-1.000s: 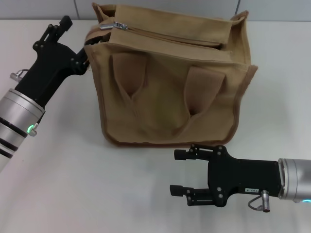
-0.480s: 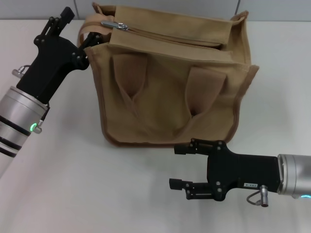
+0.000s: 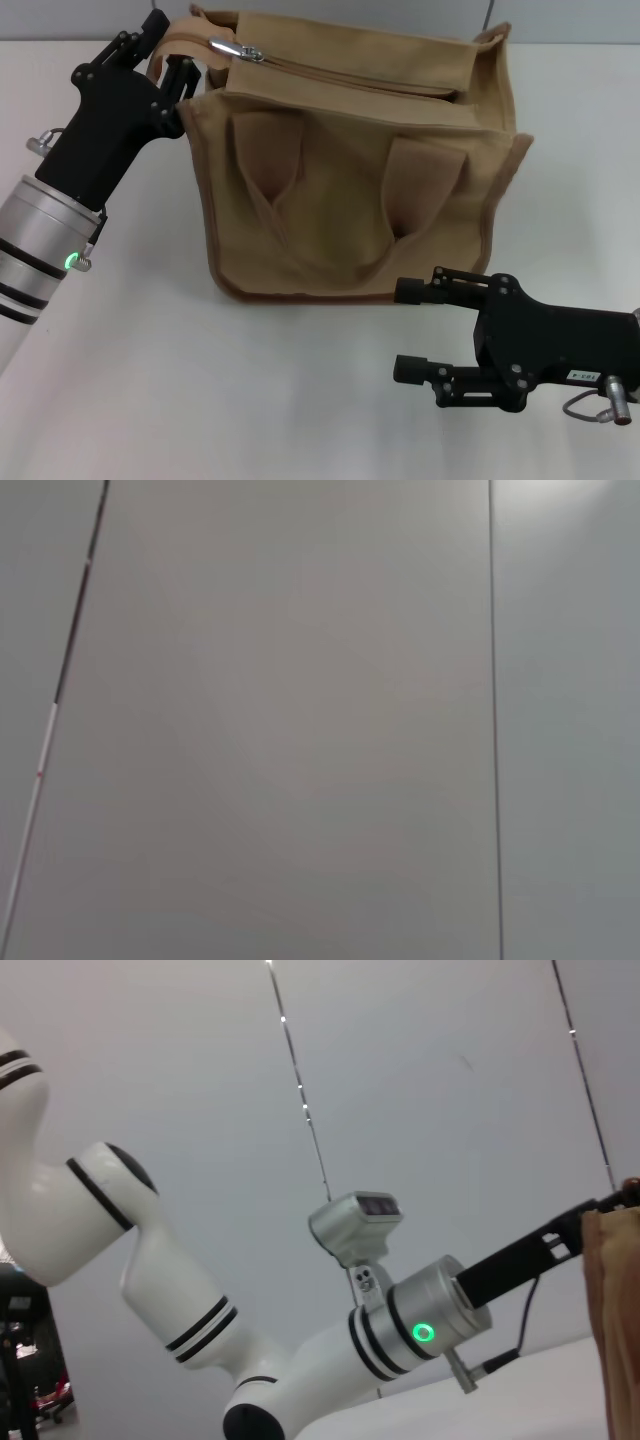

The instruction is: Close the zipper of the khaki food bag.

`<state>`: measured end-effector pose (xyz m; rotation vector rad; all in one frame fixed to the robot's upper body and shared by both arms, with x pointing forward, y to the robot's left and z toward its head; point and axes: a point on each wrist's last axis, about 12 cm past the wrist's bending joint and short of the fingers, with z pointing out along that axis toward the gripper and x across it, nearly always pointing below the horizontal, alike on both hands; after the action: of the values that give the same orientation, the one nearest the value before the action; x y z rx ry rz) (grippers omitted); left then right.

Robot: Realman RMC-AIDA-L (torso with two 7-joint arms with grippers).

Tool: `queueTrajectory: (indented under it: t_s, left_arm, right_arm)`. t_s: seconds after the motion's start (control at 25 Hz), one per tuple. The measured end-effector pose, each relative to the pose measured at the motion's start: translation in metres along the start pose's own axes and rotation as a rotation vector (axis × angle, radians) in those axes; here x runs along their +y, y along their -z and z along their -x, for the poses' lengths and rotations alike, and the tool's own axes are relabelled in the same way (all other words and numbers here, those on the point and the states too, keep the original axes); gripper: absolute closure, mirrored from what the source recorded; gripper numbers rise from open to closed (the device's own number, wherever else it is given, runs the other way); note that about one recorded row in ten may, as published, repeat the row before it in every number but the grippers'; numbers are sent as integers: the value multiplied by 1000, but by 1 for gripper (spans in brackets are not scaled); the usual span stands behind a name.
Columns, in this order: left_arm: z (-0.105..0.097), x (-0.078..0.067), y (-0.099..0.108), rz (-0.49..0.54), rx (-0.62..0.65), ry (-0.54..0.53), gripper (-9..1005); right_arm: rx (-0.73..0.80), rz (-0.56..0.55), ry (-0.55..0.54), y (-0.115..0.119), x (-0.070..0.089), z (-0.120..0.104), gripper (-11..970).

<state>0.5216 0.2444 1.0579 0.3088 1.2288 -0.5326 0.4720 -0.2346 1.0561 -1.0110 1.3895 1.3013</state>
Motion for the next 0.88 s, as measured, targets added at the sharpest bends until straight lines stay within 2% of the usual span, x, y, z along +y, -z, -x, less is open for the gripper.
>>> queueTrajectory:
  t_s: [0.28, 0.44, 0.52, 0.6, 0.72, 0.8, 0.84, 0.88]
  left_arm:
    - [1, 0, 1, 15, -17, 7, 834]
    - [2, -4, 0, 2, -26, 20, 972]
    - [1, -8, -2, -10, -31, 33, 971]
    - [1, -12, -4, -25, -33, 44, 970]
    - [1, -14, -5, -36, -36, 50, 968]
    - [1, -16, -7, -48, -42, 54, 967]
    - [2, -19, -9, -65, -47, 56, 967]
    - [3, -20, -10, -76, -49, 55, 966]
  right_arm:
    - [-46, -23, -27, 3, 2, 2, 195]
    - [-199, 13, -79, 12, 9, 19, 195]
    - [-291, 25, -150, 19, 5, 35, 195]
    - [-349, 51, -270, 27, -3, 55, 195]
    - [-347, 105, -588, 33, -17, 77, 195]
    - [-340, 133, -777, 31, -25, 85, 195]
    - [-343, 150, -911, 26, -31, 86, 195]
    - [-343, 150, -911, 26, -31, 86, 195]
